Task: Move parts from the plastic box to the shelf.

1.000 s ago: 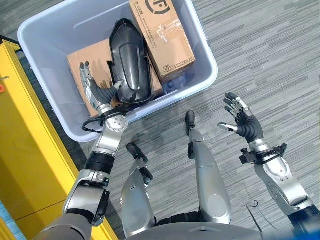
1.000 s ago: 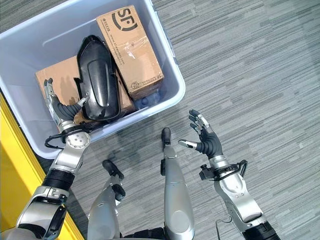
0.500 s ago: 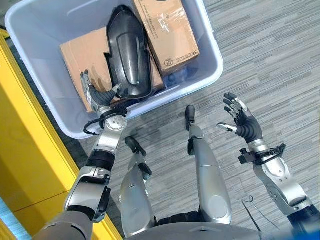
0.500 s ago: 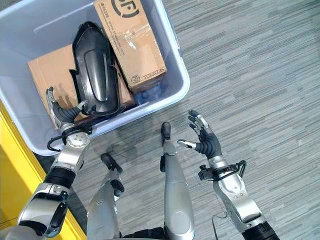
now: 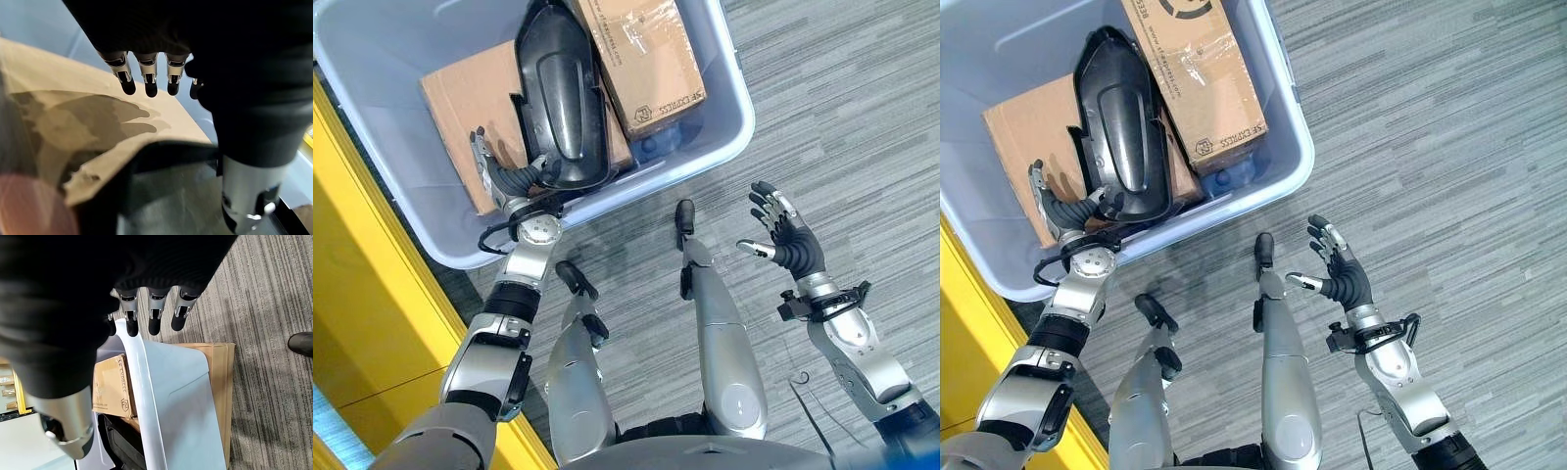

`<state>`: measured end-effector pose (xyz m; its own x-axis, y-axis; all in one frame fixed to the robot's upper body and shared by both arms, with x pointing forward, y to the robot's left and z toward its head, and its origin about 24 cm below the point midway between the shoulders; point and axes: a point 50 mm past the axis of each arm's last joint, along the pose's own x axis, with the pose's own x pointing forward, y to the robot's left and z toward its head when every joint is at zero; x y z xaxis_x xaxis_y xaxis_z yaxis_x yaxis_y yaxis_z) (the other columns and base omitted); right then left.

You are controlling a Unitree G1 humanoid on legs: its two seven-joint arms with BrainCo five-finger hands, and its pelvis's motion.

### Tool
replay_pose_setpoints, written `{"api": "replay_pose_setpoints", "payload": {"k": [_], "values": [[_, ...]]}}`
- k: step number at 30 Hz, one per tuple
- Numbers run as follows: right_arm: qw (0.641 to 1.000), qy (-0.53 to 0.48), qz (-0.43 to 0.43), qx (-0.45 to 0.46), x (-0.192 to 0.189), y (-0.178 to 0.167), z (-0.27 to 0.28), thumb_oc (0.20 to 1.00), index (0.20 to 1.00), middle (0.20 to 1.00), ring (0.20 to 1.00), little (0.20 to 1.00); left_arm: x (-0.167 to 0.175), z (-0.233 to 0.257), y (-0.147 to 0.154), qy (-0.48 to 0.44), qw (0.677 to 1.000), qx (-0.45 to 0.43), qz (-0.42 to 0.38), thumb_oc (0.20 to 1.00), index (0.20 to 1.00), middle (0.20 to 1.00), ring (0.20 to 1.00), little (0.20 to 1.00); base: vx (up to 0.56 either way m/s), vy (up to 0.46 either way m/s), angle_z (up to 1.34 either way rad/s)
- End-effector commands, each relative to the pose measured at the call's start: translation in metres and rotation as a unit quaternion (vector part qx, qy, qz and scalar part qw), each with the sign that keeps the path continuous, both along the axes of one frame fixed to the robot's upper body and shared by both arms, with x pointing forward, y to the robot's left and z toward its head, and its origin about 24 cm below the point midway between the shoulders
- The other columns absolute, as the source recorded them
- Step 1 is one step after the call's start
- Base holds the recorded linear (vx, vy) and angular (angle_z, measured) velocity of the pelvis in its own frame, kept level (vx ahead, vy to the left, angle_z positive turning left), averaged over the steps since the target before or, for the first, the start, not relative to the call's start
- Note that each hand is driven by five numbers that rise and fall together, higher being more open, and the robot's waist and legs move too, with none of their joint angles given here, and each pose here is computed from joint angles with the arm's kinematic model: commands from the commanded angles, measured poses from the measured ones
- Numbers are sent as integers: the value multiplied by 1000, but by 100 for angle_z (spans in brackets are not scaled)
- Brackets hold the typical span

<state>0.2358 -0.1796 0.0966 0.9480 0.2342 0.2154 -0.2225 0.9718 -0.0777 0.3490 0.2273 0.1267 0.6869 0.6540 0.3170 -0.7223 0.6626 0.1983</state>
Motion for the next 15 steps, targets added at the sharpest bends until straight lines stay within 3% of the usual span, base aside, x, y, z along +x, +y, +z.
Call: {"api": "replay_pose_setpoints", "payload": {"k": [1,15], "values": [[998,-60,15,16,-5,1,23,1000,1000,1000,1000,1000,-3,3,15,-11,999,15,33,1000,1000,1000,1000,1000,0,0,0],[998,-59,27,17,-7,2,23,1000,1000,1000,1000,1000,9,7,22,4,999,-3,48,1000,1000,1000,1000,1000,5,-4,-2]]}}
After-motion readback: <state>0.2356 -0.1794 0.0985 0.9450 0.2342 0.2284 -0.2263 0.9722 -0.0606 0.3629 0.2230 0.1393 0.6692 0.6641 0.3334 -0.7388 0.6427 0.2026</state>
